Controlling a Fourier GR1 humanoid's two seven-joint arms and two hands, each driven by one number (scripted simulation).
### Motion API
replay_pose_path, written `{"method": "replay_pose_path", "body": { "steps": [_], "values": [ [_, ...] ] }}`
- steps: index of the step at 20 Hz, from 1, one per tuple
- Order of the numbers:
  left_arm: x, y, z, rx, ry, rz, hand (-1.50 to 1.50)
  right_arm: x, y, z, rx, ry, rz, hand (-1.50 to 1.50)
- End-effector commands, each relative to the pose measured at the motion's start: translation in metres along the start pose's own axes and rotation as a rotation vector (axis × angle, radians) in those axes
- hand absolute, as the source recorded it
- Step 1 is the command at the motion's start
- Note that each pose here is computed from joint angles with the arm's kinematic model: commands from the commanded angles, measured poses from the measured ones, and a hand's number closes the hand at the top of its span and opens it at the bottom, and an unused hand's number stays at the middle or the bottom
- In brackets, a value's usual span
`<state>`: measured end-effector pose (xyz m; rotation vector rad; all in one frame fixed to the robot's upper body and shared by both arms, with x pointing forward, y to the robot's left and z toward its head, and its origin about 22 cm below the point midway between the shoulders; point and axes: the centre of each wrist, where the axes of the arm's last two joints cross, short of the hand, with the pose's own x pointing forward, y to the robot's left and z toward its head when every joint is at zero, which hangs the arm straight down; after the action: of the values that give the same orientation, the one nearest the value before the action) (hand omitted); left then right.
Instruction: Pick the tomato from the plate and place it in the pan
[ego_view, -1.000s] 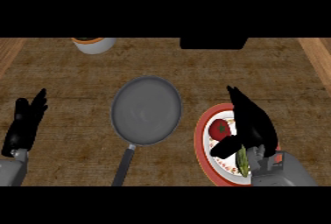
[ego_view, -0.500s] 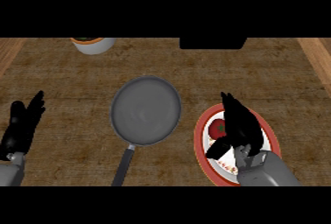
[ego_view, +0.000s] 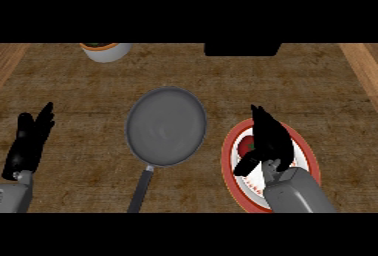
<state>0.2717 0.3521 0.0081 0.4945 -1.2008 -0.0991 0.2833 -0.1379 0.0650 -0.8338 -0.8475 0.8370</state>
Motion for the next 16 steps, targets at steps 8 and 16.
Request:
{"method": "replay_pose_path", "body": {
  "steps": [8, 16],
  "values": [
    [0.001, 0.0, 0.005, -0.006, 0.022, 0.004, 0.0, -0.017, 0.011, 0.004, 0.047, 0.083, 0.019, -1.5],
    [-0.014, 0.013, -0.002, 0.0, -0.004, 0.004, 0.0, -0.02, 0.034, -0.029, 0.06, 0.071, 0.054, 1.5]
  ]
}}
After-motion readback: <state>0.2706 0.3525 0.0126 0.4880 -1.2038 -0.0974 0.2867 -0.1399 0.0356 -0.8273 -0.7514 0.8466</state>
